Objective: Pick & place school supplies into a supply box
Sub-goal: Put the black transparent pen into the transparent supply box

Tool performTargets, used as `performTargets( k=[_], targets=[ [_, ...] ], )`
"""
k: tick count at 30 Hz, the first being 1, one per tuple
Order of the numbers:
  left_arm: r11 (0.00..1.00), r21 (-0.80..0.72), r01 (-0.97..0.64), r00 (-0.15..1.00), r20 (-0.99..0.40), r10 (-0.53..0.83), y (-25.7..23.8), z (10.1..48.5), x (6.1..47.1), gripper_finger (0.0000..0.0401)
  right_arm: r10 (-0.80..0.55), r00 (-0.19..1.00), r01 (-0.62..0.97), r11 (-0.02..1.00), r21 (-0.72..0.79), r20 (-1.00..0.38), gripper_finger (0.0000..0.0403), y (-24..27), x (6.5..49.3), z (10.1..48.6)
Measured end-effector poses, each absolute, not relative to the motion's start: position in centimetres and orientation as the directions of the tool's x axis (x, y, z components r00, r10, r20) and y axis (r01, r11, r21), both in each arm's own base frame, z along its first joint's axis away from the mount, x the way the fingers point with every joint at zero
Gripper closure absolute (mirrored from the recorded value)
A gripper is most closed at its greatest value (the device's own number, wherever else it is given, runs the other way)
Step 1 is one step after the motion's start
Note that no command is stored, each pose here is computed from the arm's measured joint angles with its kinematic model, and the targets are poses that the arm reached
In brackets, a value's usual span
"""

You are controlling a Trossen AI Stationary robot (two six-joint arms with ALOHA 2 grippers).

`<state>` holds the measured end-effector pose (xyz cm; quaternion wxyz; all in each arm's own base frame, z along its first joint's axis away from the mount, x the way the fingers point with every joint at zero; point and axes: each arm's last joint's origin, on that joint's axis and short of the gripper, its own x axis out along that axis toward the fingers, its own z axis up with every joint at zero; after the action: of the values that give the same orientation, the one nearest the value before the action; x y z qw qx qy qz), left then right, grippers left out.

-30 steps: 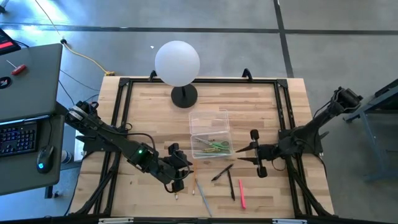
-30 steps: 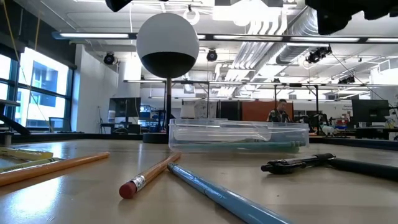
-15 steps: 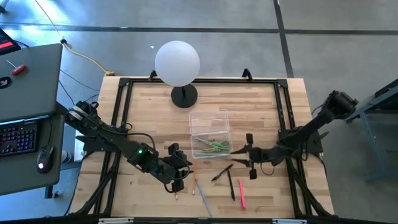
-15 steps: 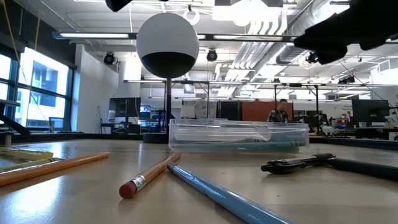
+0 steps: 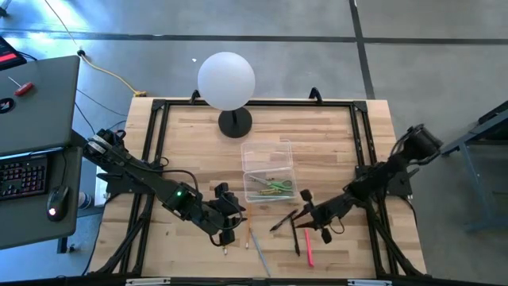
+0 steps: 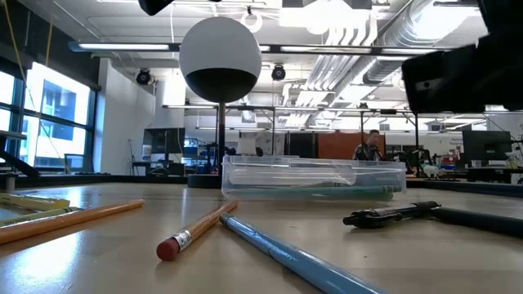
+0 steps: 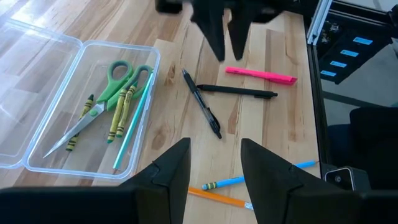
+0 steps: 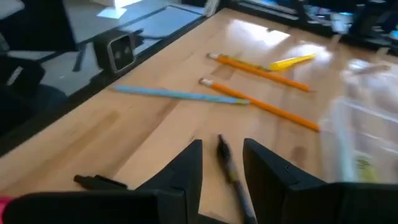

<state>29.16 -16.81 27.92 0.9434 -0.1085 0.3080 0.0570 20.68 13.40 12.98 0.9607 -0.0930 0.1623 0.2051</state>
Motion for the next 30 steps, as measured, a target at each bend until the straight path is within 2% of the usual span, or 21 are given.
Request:
performTargets(
  k=[6, 15, 30],
  targets=[
    [0.970, -0.170, -0.174, 0.804, -0.593, 0.040, -16.8, 27.9, 29.2, 0.0229, 0.351, 0.852, -0.429, 0.893, -0.135, -0.388, 0.0308, 12.8, 21.6, 11.2],
    [0.970, -0.170, -0.174, 0.804, -0.594, 0.040, -16.8, 27.9, 29.2, 0.0229, 0.279, 0.794, -0.423, 0.892, -0.161, -0.540, 0.0308, 11.6, 21.2, 10.0],
    [0.970, -0.170, -0.174, 0.804, -0.594, 0.040, -16.8, 27.9, 29.2, 0.0229, 0.205, 0.776, -0.374, 0.911, -0.174, -0.597, 0.0308, 9.7, 21.8, 9.4]
  ],
)
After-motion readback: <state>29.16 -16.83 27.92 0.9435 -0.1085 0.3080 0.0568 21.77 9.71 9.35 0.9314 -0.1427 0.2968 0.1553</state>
